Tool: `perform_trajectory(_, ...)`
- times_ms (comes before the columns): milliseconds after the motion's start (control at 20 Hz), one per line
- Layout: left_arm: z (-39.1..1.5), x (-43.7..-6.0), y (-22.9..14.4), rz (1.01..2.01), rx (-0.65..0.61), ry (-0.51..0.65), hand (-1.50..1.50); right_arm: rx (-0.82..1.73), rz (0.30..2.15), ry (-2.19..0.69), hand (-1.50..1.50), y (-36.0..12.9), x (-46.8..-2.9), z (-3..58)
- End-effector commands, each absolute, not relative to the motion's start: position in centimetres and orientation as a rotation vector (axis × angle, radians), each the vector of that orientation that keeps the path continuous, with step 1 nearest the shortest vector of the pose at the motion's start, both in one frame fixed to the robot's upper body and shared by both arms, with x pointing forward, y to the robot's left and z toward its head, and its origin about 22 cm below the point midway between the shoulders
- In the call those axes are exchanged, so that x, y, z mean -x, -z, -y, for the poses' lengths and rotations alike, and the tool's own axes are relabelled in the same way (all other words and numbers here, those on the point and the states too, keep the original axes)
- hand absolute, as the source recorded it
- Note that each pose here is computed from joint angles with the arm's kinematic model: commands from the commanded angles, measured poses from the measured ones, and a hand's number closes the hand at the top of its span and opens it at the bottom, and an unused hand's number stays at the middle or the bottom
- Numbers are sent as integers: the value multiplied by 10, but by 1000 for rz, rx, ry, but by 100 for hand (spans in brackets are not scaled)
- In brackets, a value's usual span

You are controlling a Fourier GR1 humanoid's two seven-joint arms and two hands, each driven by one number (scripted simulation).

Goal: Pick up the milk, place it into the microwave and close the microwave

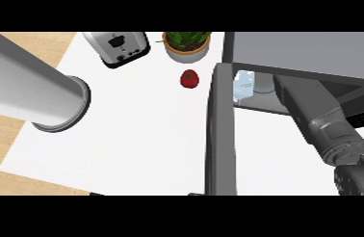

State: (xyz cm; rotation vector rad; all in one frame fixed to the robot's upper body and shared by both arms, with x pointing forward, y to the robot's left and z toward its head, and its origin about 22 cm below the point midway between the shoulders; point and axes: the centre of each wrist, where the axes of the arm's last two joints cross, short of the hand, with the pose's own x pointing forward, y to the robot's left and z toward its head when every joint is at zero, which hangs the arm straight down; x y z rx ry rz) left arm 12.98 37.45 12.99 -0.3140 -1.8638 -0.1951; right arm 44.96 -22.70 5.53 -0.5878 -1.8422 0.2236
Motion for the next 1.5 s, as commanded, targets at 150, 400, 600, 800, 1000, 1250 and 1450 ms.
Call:
perform_trajectory(150, -366, -127, -120, 1825, 330, 194, -150, 588, 1886, -170, -150, -91, -464, 204)
perform_trajectory(400, -357, -126, -110, 1825, 336, 203, -150, 543, 1842, -233, -150, -78, -459, 225)
perform_trajectory(600, -342, -127, -94, 1815, 435, 212, -150, 449, 1825, -254, -150, -62, -452, 231)
perform_trajectory(800, -329, -132, -79, 1779, 514, 276, -150, 222, 1850, -196, -150, -50, -447, 233)
perform_trajectory(1000, -314, -129, -61, 1693, 581, 340, -150, 17, 1863, -142, -150, -14, -430, 225)
perform_trajectory(1250, -317, -138, -56, 1661, 591, 424, -150, -133, 1840, -52, -150, 14, -414, 219)
perform_trajectory(1450, -283, -160, -47, 1656, 578, 450, -150, -231, 1792, -71, -150, 50, -390, 198)
